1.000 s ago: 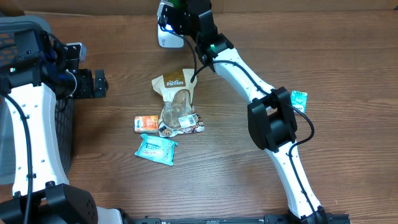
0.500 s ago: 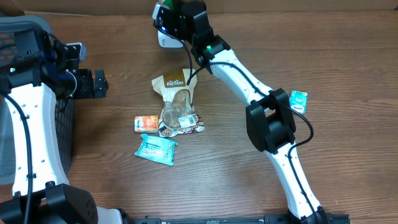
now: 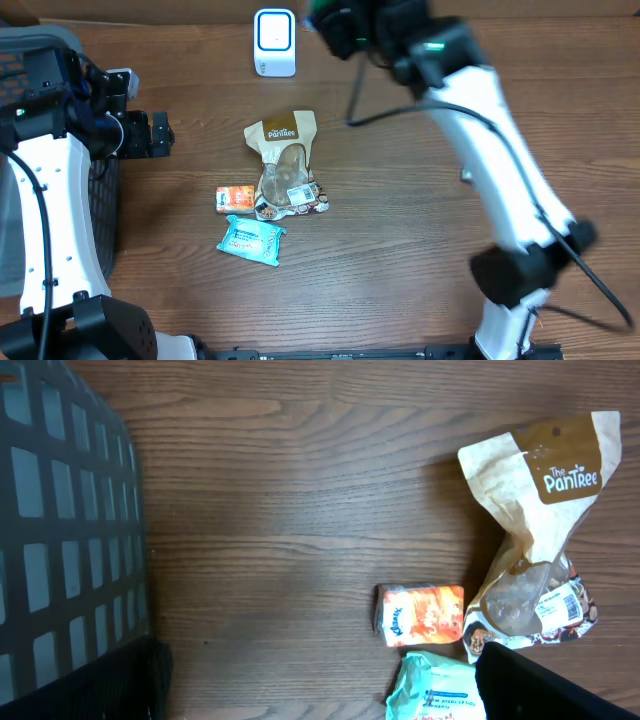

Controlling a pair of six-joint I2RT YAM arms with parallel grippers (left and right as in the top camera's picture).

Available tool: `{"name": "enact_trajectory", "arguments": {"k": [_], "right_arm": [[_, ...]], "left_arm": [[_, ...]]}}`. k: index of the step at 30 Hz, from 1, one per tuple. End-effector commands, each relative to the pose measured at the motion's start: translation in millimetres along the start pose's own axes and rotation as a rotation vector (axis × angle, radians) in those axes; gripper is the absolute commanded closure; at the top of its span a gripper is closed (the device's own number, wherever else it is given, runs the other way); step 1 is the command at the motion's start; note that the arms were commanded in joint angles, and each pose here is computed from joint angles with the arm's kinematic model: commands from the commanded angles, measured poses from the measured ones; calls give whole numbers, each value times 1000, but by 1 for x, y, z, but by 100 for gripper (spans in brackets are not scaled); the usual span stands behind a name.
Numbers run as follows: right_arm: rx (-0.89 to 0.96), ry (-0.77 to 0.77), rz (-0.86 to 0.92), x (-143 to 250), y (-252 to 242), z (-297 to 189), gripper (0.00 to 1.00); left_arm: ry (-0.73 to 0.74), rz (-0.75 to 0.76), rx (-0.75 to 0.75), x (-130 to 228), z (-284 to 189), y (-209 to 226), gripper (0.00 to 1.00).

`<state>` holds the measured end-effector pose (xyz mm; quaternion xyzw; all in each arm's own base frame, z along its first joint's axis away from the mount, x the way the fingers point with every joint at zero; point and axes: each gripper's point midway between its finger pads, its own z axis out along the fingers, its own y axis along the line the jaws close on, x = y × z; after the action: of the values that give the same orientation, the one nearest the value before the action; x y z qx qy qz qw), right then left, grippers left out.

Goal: Scan the item barcode
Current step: 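Move the bottle away from the scanner to the right, then lower the bottle beside the teal pack and open the right gripper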

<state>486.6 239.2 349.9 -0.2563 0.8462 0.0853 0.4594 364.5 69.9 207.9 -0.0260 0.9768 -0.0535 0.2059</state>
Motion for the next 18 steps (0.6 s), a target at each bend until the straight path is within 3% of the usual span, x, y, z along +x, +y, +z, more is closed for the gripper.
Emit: {"name": "enact_trajectory", "arguments": {"k": [1,8,18], "right_arm": [[40,92,264,24,-23,-19,85],[101,446,404,120,-46,-24,83],[164,717,517,237,-77,4,78]], "left_arm": [[-12,18,-6,-5,-2,2,0],[-13,18,-6,-5,-2,2,0],[-12,18,-6,-5,-2,2,1]]}}
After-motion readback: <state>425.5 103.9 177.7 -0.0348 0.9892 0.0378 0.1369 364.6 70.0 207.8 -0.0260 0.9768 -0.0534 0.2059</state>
